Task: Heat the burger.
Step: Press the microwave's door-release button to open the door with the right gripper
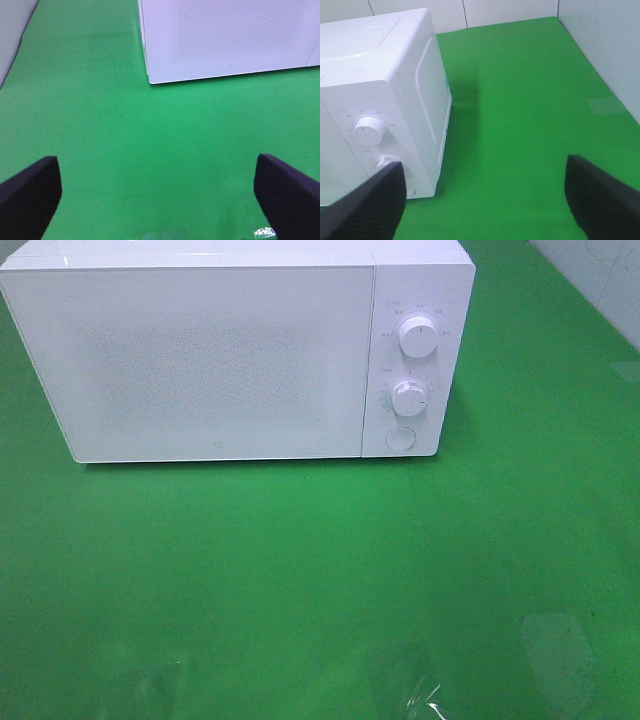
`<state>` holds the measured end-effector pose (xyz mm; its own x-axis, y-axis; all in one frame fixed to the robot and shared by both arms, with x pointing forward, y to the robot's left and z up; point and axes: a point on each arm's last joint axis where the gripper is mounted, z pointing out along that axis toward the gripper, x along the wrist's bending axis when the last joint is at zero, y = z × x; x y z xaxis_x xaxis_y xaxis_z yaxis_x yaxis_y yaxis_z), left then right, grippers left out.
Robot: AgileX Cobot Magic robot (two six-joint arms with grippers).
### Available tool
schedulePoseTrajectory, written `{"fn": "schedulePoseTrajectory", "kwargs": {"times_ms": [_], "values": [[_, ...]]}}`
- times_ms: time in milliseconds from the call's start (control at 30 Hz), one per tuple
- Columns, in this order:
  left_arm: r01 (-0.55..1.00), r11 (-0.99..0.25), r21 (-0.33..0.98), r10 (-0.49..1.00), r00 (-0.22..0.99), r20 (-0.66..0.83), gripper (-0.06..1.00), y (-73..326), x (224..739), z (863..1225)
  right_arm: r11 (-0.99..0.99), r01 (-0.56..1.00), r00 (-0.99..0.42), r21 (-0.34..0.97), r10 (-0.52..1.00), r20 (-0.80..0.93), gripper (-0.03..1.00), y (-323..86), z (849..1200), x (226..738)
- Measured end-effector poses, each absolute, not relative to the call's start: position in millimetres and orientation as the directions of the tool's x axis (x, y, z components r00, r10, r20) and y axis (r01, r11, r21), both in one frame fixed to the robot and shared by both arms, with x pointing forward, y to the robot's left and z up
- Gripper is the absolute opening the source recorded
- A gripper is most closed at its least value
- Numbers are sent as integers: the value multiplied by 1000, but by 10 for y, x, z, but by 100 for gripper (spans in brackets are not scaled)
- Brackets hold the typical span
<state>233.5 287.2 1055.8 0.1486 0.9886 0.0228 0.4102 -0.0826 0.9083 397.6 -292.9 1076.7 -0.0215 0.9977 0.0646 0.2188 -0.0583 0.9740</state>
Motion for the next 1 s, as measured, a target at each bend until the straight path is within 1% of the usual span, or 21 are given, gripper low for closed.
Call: {"fn": "schedulePoseTrajectory", "kwargs": {"times_ms": [67, 167, 300, 467, 500, 567, 633, 733, 800, 900, 967, 1000], "values": [[410, -83, 908, 989, 149, 23, 99, 2872, 2335, 10558, -61, 139, -22, 988, 998, 65, 77, -2930, 10623, 4068], [410, -83, 908, 989, 149, 23, 99, 2872, 2335, 10558, -61, 129, -22, 990, 998, 64, 77, -2930, 10591, 4089], [410, -83, 908, 989, 149, 23, 99, 2872, 2335, 10558, -66, 113, -17, 991, 998, 68, 77, -2932, 10386, 4207], [410, -83, 908, 989, 149, 23, 99, 2872, 2335, 10558, -51, 107, -13, 993, 999, 53, 77, -2936, 10287, 4259], [410, -83, 908, 989, 149, 23, 99, 2872, 2335, 10558, -50, 92, 1, 994, 999, 51, 77, -2948, 10218, 4284], [410, -83, 908, 989, 149, 23, 99, 2872, 2335, 10558, -53, 76, 11, 996, 999, 52, 77, -2958, 10200, 4292], [410, -83, 908, 989, 149, 23, 99, 2872, 2335, 10558, -70, 34, 64, 997, 996, 68, 77, -3006, 10081, 4303], [410, -83, 908, 989, 149, 23, 99, 2872, 2335, 10558, -73, 30, 71, 997, 995, 71, 77, -3014, 10063, 4303], [410, -83, 908, 989, 149, 23, 99, 2872, 2335, 10558, -82, 26, 101, 996, 992, 79, 77, -3036, 9950, 4335], [410, -83, 908, 989, 149, 23, 99, 2872, 2335, 10558, -82, 24, 101, 996, 992, 79, 77, -3030, 9928, 4343], [410, -83, 908, 989, 149, 23, 99, 2872, 2335, 10558, -64, 50, 83, 997, 995, 60, 76, -2935, 9811, 4414], [410, -83, 908, 989, 149, 23, 99, 2872, 2335, 10558, -64, 50, 83, 997, 995, 60, 76, -2935, 9811, 4414]]}}
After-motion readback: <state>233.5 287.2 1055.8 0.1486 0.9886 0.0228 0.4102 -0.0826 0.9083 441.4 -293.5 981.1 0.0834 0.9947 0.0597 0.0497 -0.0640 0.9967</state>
